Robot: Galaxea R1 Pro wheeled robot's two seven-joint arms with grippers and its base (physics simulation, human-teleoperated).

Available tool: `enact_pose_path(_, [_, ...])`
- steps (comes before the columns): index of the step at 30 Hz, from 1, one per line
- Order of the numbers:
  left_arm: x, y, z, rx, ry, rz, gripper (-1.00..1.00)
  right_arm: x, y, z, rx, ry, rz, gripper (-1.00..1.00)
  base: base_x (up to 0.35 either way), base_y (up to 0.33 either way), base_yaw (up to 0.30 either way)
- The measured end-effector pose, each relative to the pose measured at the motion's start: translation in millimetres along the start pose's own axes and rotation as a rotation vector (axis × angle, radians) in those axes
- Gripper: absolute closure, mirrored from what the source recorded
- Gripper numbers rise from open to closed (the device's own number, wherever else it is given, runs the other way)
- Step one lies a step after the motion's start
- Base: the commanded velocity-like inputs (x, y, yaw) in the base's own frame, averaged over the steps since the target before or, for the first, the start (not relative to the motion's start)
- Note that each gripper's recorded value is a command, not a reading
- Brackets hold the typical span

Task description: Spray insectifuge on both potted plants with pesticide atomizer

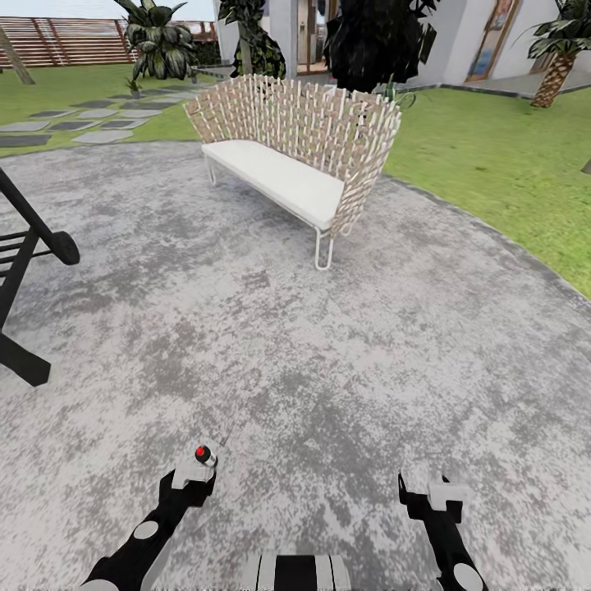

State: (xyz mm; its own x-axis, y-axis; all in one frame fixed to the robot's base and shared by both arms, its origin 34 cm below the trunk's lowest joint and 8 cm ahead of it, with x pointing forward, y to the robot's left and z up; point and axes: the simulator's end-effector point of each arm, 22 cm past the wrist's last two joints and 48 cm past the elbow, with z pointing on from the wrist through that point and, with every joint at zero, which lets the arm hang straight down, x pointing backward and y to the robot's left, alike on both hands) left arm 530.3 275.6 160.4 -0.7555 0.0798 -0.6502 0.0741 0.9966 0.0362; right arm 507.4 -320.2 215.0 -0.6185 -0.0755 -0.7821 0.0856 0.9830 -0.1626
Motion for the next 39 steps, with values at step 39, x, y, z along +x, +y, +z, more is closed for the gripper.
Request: enact_pose_path(39, [20.5, -3.4, 7.4, 0.004, 0.002, 0.0, -1.0, 31.1, 3.3, 1.4, -0.006, 0.058, -0.011, -1.0, 0.036, 0.013, 0.0])
